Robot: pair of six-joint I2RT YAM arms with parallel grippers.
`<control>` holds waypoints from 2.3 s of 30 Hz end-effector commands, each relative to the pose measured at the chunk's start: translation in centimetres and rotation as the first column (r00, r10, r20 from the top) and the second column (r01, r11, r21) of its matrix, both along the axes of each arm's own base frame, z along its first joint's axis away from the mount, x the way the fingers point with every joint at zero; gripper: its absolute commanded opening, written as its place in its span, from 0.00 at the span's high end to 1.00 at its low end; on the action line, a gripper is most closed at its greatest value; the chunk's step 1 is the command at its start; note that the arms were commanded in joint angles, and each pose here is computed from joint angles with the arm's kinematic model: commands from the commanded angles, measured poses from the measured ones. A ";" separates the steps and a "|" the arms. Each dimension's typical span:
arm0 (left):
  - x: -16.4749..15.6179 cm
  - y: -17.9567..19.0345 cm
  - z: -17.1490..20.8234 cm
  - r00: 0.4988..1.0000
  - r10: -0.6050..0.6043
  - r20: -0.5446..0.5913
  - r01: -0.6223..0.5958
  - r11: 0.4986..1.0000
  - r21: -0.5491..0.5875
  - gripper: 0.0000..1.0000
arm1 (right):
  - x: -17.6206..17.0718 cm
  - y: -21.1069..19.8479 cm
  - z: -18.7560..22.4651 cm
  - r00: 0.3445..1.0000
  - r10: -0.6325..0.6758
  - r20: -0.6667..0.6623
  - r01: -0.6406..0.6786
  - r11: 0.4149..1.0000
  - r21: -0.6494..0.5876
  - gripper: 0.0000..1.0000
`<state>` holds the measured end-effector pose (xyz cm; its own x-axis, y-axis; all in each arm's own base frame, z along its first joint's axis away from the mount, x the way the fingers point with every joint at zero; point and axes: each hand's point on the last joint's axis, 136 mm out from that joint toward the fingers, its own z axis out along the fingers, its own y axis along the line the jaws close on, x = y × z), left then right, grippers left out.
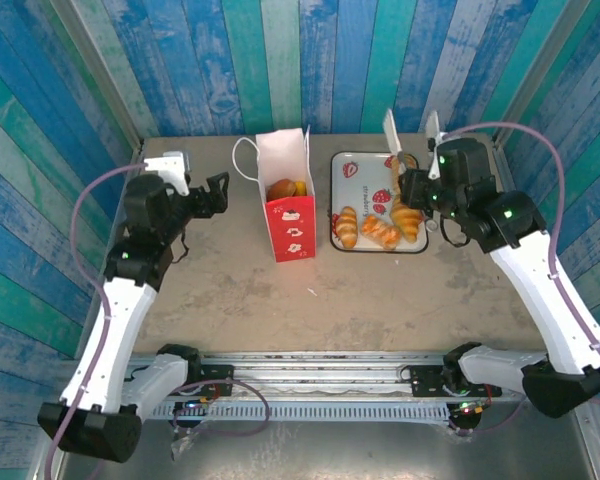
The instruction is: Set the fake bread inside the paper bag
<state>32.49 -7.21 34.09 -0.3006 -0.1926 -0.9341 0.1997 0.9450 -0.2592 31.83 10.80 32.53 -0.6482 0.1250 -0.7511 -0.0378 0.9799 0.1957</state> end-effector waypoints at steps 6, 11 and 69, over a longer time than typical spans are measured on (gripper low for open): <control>-2.2 1.0 -0.9 0.996 0.047 0.076 -0.042 0.997 -0.071 0.06 | 2.9 -3.6 -8.7 0.963 -0.027 -0.267 0.017 0.999 -0.039 0.36; -2.9 0.9 -3.6 0.998 0.046 0.035 -0.042 0.993 -0.113 0.06 | 5.8 -4.5 -12.0 0.933 -0.059 -0.355 0.030 0.996 -0.088 0.36; -3.0 2.1 -4.4 0.994 0.111 0.001 -0.111 0.991 -0.081 0.06 | 13.3 -4.9 -19.8 0.865 -0.062 -0.499 0.019 0.996 -0.091 0.77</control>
<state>30.19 -5.63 27.08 -0.3208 -0.2871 -0.9026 0.0982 0.9378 -0.3331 44.75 5.92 9.03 -0.9636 0.1193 -0.2394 0.1026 0.9914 0.0812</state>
